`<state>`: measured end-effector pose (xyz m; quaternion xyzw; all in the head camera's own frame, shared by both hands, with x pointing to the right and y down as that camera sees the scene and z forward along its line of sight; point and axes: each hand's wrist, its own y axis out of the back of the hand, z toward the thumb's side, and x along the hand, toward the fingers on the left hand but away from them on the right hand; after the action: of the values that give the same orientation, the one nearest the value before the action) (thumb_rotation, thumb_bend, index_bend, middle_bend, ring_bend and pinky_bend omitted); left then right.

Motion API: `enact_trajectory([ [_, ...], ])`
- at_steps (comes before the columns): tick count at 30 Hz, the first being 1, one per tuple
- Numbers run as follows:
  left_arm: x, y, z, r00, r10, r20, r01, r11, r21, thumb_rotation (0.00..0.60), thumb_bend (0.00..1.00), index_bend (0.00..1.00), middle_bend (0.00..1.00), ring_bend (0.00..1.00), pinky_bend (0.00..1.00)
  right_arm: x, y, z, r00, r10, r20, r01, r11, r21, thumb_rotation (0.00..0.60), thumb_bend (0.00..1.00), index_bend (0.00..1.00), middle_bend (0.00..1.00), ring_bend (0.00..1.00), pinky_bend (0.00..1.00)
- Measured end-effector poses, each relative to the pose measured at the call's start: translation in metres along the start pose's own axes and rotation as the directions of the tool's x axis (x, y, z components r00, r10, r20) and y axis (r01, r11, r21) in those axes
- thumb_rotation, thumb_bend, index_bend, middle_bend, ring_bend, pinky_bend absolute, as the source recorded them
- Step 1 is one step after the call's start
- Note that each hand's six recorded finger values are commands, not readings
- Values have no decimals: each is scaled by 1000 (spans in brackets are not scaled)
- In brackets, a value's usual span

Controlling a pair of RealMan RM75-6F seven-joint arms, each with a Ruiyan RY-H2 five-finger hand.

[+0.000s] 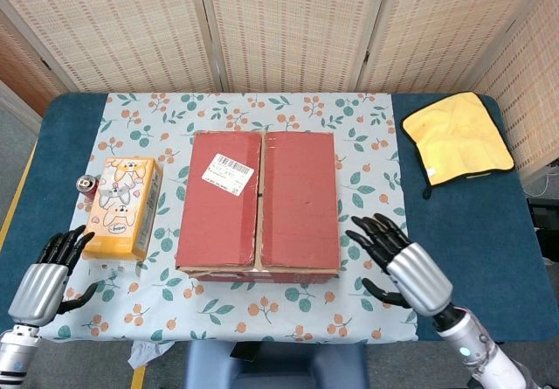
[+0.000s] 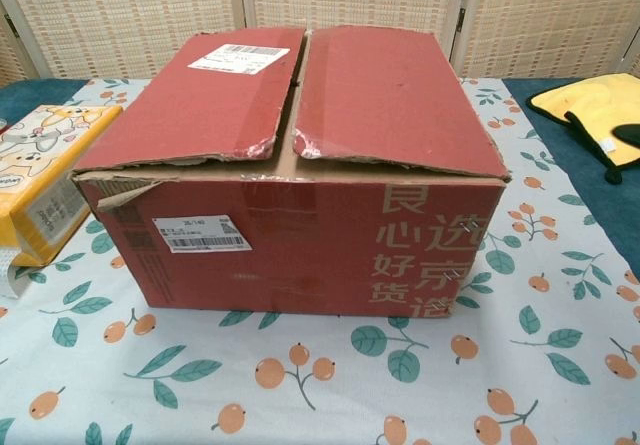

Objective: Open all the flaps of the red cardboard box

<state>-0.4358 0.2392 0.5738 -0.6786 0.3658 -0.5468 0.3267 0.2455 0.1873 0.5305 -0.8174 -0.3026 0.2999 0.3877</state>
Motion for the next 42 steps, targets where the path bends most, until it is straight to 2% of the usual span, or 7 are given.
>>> enact_trajectory([
  [6, -3, 7, -6, 1000, 12, -6, -12, 999, -33, 600, 377, 0, 0, 0, 0, -37, -16, 33, 996, 17, -86, -16, 1000, 5, 600, 409, 0, 0, 0, 0],
  [12, -6, 12, -9, 1000, 18, -3, -19, 998, -58, 600, 377, 0, 0, 0, 0, -63, -35, 52, 993, 39, -114, -39, 999, 10, 600, 409, 0, 0, 0, 0],
  [30, -20, 30, -11, 998, 65, 23, -62, 991, -120, 600, 377, 0, 0, 0, 0, -106, -75, 62, 993, 88, -75, -84, 995, 50, 600, 409, 0, 0, 0, 0],
  [42, -28, 36, -11, 996, 85, 37, -79, 987, -143, 600, 377, 0, 0, 0, 0, -128, -82, 64, 996, 62, -64, -56, 995, 87, 600, 409, 0, 0, 0, 0],
])
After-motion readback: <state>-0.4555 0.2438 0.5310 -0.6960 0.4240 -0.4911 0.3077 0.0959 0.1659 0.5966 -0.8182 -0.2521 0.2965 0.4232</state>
